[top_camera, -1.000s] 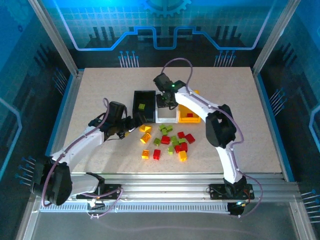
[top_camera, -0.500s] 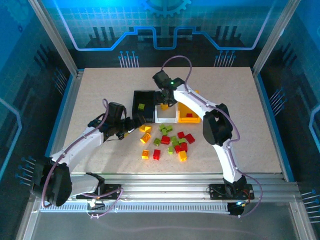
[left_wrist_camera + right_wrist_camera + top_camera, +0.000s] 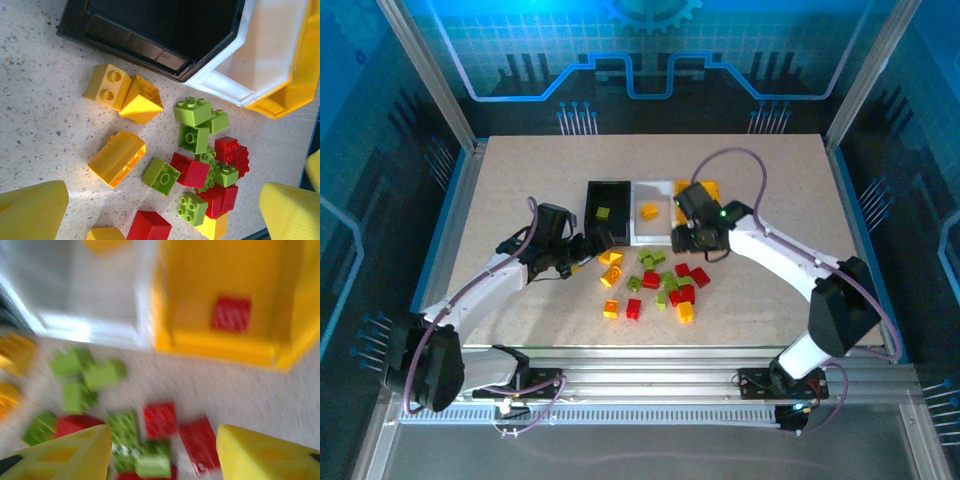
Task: Sort the legos into containers by color
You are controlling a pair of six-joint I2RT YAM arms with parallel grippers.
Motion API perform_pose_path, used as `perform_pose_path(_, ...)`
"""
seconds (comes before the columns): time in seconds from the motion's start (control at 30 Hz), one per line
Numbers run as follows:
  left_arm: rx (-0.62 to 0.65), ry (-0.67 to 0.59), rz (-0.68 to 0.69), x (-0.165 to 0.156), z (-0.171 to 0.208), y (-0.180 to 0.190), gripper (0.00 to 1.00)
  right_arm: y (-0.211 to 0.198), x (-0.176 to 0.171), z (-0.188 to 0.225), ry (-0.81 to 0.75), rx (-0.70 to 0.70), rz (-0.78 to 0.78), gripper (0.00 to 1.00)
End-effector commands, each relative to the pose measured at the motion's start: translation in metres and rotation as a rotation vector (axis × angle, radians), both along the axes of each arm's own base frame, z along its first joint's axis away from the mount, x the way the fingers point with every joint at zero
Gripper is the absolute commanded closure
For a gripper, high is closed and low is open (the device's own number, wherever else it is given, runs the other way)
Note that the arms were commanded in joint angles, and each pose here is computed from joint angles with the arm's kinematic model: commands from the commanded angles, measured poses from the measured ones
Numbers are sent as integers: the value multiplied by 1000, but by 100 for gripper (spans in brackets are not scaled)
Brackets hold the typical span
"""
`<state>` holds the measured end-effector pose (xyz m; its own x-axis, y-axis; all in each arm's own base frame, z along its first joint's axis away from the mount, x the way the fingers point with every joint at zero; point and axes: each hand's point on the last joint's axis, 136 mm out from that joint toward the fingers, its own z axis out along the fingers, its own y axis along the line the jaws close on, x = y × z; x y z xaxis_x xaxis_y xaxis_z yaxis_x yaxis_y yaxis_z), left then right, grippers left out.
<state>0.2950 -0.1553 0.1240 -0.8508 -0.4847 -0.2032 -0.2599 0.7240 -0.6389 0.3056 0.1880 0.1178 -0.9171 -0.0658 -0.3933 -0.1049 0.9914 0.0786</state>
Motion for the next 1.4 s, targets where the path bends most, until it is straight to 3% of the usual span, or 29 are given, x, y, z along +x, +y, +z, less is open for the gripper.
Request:
perform_pose_path(0.0,-31,0,-7,3,1,-4,1,-30,-28,-30,82,-52,-62,49)
perform_pose_path(0.13,-37,10,-1,2,-1,-5,1,-50,-42,-51,130,-86,-84,55)
perform_pose_path(0.5,-30,29,0,-1,-3,-4,1,-33,-31,-77,165,-102,11,38)
perform_pose_path(0.87,-26,36,-4,1,-2,-4,1,-34,-24,-102,208,-157,15,38)
perform_pose_path(1.13,-25,46,-6,1,-5,-5,1,-25,-16,-96,161,-108,29,34)
perform_pose_path(1.37,-27,49,-6,2,-6,-6,1,-37,-18,-114,233,-167,-8,44)
